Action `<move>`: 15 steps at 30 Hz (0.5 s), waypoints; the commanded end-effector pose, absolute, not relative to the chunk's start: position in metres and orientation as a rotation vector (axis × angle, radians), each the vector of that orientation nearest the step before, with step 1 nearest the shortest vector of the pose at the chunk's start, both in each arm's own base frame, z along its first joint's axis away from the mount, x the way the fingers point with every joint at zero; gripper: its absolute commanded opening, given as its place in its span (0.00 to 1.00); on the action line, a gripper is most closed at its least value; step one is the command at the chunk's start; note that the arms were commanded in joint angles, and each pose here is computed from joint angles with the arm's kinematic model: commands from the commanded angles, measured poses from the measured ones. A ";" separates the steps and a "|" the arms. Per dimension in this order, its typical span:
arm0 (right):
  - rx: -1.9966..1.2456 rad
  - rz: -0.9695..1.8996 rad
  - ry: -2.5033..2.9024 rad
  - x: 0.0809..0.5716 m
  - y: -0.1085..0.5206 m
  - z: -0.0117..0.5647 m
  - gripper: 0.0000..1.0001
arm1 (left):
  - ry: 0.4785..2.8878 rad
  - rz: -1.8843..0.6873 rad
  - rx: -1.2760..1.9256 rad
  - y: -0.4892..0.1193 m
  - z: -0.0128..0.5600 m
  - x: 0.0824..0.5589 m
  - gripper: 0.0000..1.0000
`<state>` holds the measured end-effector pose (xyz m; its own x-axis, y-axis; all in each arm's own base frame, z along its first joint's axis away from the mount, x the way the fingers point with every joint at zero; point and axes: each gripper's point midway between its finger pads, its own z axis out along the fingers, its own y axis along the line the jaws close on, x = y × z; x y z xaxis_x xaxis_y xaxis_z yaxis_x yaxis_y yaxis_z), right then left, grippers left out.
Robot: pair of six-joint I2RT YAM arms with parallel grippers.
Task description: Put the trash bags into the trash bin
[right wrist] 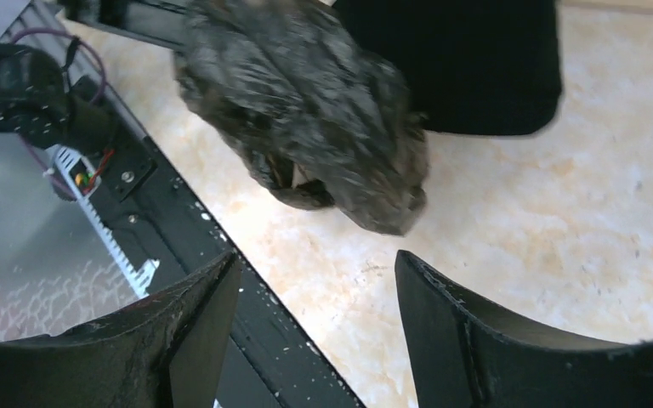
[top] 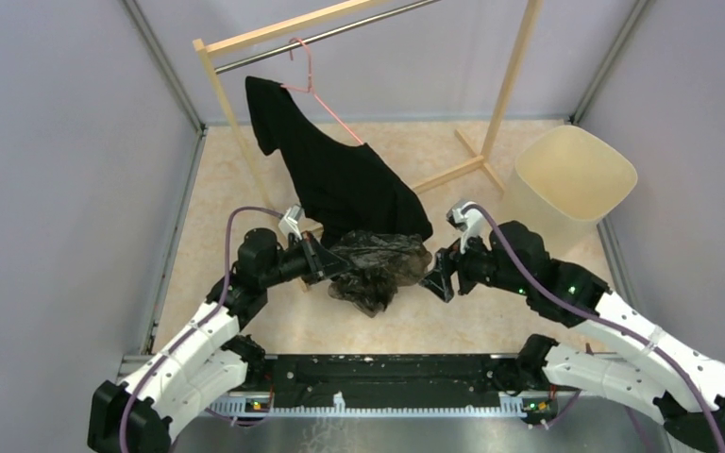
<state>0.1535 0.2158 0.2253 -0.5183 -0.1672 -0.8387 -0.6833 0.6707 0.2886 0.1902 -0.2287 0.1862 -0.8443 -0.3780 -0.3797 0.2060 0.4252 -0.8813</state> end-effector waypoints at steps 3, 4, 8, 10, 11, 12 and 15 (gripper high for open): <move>-0.777 0.914 1.772 0.141 0.244 0.305 0.69 | 2.096 -1.448 -0.121 -0.224 0.219 0.186 0.00; -0.809 0.970 1.744 0.135 0.255 0.310 0.69 | 2.087 -1.448 -0.129 -0.222 0.222 0.186 0.00; -0.949 1.122 1.701 0.104 0.306 0.295 0.69 | 2.065 -1.451 -0.158 -0.219 0.233 0.185 0.00; -0.995 1.158 1.686 0.090 0.329 0.284 0.69 | 2.055 -1.442 -0.179 -0.216 0.240 0.184 0.00; -0.997 1.168 1.687 0.087 0.338 0.276 0.69 | 2.046 -1.440 -0.186 -0.215 0.244 0.184 0.00; -0.978 1.173 1.696 0.088 0.346 0.268 0.69 | 2.037 -1.442 -0.190 -0.215 0.248 0.184 0.00; -0.894 1.153 1.713 0.099 0.365 0.245 0.69 | 2.013 -1.453 -0.193 -0.214 0.258 0.184 0.00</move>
<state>0.0858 0.3373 0.2514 -0.3660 -0.2159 -0.9052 -0.9122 0.2760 0.3030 0.1829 -0.2164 0.2303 -0.8057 -0.4313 -0.4060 0.2262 0.4095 -0.8838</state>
